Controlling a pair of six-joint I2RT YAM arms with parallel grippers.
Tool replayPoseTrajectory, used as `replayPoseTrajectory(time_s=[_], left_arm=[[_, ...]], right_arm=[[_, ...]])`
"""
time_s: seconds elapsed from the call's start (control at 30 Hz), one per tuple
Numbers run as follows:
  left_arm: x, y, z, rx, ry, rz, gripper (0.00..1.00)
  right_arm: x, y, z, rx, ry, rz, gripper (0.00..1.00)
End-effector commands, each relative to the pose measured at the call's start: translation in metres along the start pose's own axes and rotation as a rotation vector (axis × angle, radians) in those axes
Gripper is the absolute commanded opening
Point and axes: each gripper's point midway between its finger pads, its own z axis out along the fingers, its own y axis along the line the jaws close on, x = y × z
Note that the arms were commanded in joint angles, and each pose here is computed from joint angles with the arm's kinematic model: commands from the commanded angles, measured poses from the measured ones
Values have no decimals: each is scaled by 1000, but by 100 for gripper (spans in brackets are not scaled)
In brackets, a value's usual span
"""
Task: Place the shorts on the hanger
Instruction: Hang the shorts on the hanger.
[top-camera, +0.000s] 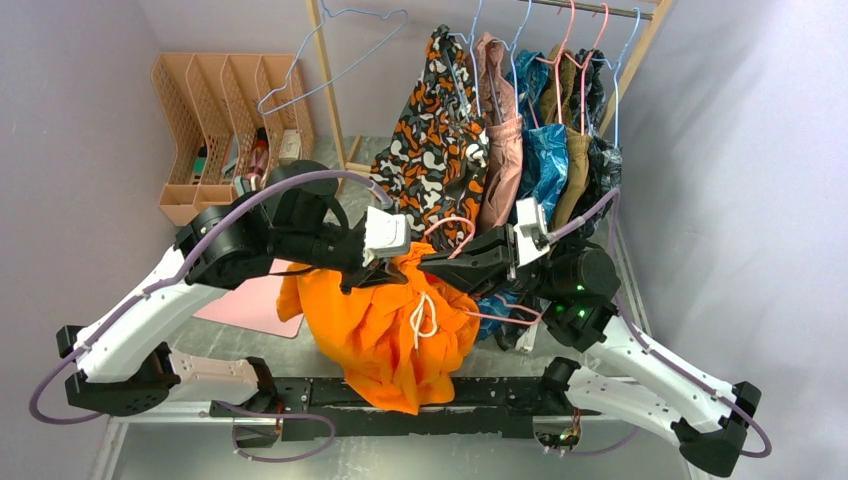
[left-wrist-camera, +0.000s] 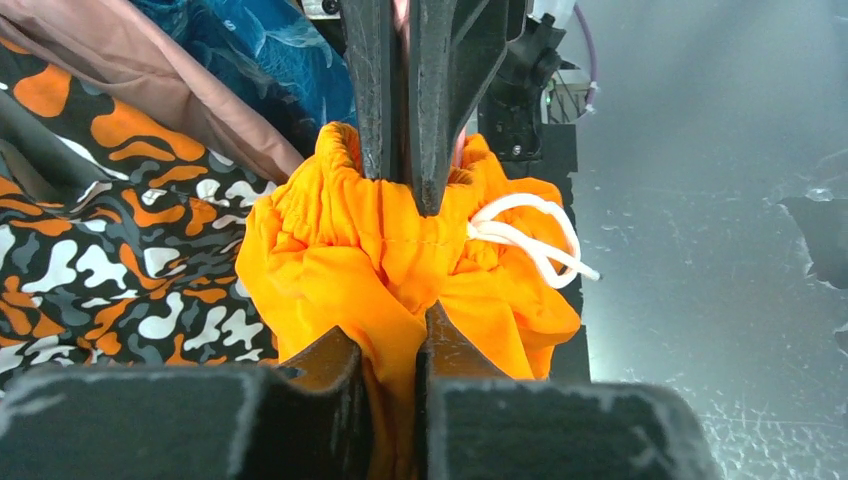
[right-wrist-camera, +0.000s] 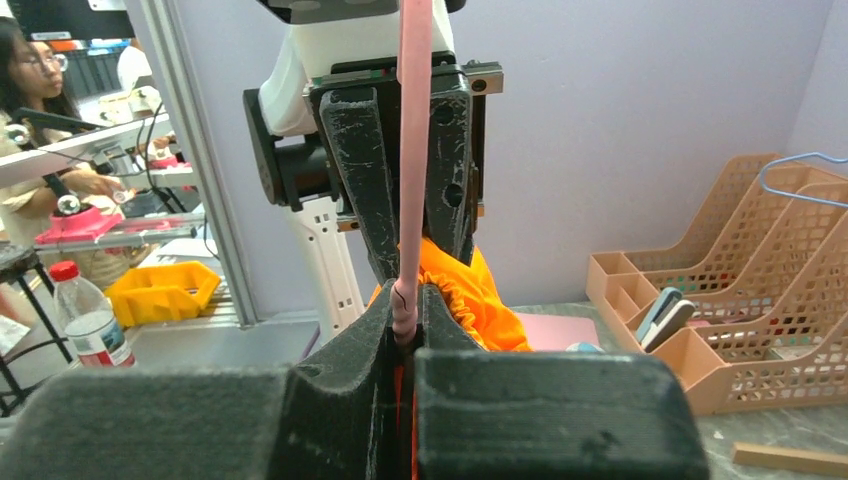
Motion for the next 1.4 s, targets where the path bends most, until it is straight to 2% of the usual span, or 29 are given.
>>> replayPoseTrajectory(time_s=[0.0,0.07,0.17,0.23,0.33,0.4,0.8,0.83,0.87,0.93,0.97,1.37], left_arm=[[-11,5,11,0,-51,13,7],[-13,7,8,-31,-77,14,7],[-16,8,-3,-75,-132,23,7],[-19,6,-10,-91,-168,27,7],[-24,4,-16,-97,-206,31,7],[-25,4,-18,-102,-216,28,7],[-23,1,-12,-72,-203,12,7],[-23,1,-11,-71,-202,12,7],[-23,1,-11,-68,-201,11,7],[-24,2,-10,-71,-204,10,7],[-25,1,-10,-70,-208,13,7],[-48,-5,-10,-18,-279,39,29]], right_arm=[[-37,19,3,-69,-114,-56,0],[-39,16,2,-44,-104,-61,2],[-37,12,-1,-10,-60,-65,26],[-38,10,-3,14,-46,-69,34],[-41,6,-8,53,-45,-80,41],[-44,2,-10,88,-48,-84,42],[-48,-6,0,107,-54,-81,34],[-49,-7,0,105,-55,-83,31],[-49,-7,1,101,-55,-84,19],[-49,-6,3,93,-55,-84,2],[-49,-5,3,89,-60,-84,0],[-51,-1,4,59,-116,-51,0]])
